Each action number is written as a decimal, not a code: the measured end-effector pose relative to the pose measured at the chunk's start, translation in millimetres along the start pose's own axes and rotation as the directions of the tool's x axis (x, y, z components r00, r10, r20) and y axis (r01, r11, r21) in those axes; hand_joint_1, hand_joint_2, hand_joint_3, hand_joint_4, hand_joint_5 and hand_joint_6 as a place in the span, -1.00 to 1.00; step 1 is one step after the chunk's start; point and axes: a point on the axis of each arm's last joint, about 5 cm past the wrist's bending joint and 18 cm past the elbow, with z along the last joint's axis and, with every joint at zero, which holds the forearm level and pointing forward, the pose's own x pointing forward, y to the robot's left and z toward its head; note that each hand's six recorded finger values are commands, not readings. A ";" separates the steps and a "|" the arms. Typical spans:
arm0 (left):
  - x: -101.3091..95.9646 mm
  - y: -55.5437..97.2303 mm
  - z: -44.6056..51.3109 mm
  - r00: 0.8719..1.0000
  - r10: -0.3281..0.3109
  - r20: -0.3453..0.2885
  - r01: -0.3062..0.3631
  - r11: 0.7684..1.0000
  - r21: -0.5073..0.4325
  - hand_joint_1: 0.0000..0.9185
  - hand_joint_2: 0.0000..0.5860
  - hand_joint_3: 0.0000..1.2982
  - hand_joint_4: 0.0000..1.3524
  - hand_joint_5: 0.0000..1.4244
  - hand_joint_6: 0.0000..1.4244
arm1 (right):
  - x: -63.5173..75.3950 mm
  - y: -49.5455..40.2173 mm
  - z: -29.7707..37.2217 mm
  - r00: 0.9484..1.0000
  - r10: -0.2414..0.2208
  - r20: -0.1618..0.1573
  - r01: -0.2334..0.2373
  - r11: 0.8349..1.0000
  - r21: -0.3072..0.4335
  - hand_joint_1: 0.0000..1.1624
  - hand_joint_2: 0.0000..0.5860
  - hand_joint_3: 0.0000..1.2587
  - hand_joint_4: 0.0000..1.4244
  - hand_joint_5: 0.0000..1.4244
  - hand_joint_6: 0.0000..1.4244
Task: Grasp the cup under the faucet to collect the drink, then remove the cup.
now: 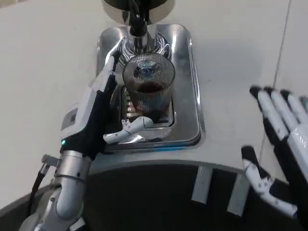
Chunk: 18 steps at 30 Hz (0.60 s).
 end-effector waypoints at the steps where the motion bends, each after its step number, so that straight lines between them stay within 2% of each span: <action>1: 0.6 -0.1 -0.3 1.000 0.003 -0.003 -0.003 1.000 0.001 -0.23 -0.80 -1.00 -1.00 -0.90 -0.88 | -0.7 2.3 -1.7 1.000 0.011 -0.001 -0.011 1.000 -0.007 -0.49 1.00 -1.00 -1.00 -1.00 -1.00; 3: 1.5 -1.3 -1.4 1.000 0.016 -0.013 -0.016 1.000 0.001 -0.24 -0.80 -1.00 -1.00 -0.90 -0.88 | -2.5 10.9 -7.0 1.000 0.027 0.004 -0.027 0.999 -0.025 -0.49 1.00 -1.00 -1.00 -1.00 -1.00; 5: 1.8 -2.8 -1.9 0.999 0.026 -0.019 -0.026 1.000 0.001 -0.25 -0.80 -1.00 -1.00 -0.90 -0.88 | -2.9 15.6 -9.9 0.999 0.037 0.010 -0.036 0.999 -0.035 -0.48 1.00 -1.00 -1.00 -1.00 -1.00; 9: 4.3 -4.6 -2.8 0.999 0.031 -0.030 -0.031 1.000 0.003 -0.33 -0.82 -1.00 -1.00 -0.90 -0.88 | -0.7 21.2 -12.3 0.999 0.045 0.009 -0.044 0.998 -0.033 -0.47 1.00 -1.00 -1.00 -1.00 -1.00; 13: 7.9 -7.3 -2.4 0.998 0.037 -0.041 -0.037 0.999 -0.001 -0.35 -0.81 -1.00 -1.00 -0.90 -0.88 | -0.2 22.0 -12.5 0.999 0.047 0.010 -0.047 0.999 -0.022 -0.47 1.00 -1.00 -1.00 -1.00 -1.00; 16: 9.8 -9.3 -1.8 0.998 0.046 -0.044 -0.046 0.999 -0.002 -0.35 -0.81 -1.00 -1.00 -0.89 -0.88 | -1.1 21.9 -12.5 0.999 0.050 0.010 -0.050 0.999 -0.004 -0.69 0.99 -1.00 -1.00 -1.00 -1.00; 17: 10.0 -10.8 -1.5 0.998 0.049 -0.046 -0.049 0.999 -0.003 -0.35 -0.81 -1.00 -1.00 -0.89 -0.87 | -1.6 21.6 -12.7 0.999 0.053 0.009 -0.053 0.999 0.005 -0.70 0.99 -1.00 -1.00 -1.00 -1.00; 18: 11.6 -13.7 0.2 0.997 0.054 -0.047 -0.054 0.998 -0.009 -0.36 -0.83 -1.00 -1.00 -0.88 -0.87 | -2.7 20.9 -13.4 0.998 0.058 0.005 -0.058 0.998 0.013 -0.75 0.92 -1.00 -1.00 -1.00 -1.00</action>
